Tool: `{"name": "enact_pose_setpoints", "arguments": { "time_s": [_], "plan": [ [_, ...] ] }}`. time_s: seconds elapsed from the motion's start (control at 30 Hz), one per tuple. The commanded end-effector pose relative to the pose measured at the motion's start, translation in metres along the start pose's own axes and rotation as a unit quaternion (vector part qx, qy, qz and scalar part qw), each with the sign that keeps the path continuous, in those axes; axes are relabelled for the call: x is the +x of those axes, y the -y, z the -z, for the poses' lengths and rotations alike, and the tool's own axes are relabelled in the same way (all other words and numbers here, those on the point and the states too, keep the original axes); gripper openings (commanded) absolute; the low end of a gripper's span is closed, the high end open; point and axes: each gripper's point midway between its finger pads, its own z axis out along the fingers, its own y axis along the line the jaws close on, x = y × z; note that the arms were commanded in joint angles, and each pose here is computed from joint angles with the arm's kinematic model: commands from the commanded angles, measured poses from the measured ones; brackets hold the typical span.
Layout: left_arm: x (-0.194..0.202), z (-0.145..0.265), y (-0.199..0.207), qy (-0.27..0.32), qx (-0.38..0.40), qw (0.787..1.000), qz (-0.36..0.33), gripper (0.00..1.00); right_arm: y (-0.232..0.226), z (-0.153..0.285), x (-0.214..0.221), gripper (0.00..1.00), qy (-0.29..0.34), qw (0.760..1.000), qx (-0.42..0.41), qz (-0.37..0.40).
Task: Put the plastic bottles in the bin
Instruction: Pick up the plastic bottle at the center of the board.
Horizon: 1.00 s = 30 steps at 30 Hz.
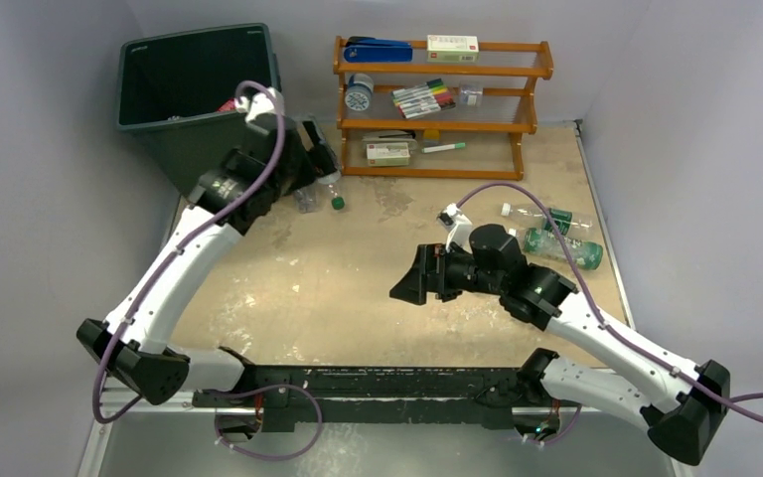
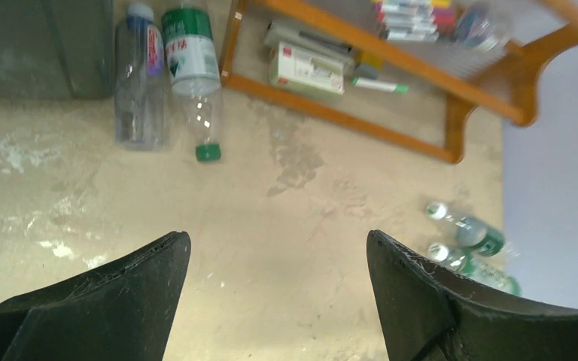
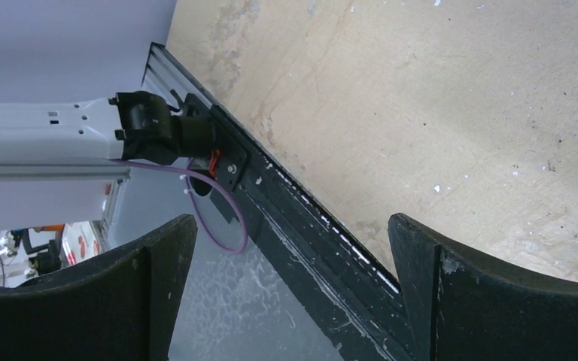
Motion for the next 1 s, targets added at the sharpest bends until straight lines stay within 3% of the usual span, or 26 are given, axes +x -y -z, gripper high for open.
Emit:
{"name": "enact_pose_setpoints", "arguments": {
  "time_s": [0.0, 0.37, 0.7, 0.97],
  "plan": [
    [0.02, -0.018, 0.0, 0.024, -0.035, 0.999, -0.002, 0.86, -0.019, 0.014, -0.018, 0.99, 0.038, 0.999, -0.022, 0.0],
    [0.09, -0.097, -0.024, -0.017, -0.091, 0.995, -0.031, 0.85, -0.013, 0.025, -0.007, 0.98, 0.04, 0.999, -0.018, -0.006],
    [0.123, -0.153, -0.042, -0.03, -0.142, 0.987, -0.062, 0.84, -0.012, 0.028, -0.003, 0.98, 0.038, 0.999, -0.022, -0.005],
    [0.147, -0.192, -0.064, -0.048, -0.177, 0.98, -0.07, 0.77, -0.007, 0.034, 0.004, 0.99, 0.038, 0.999, -0.015, -0.008]
  ]
}}
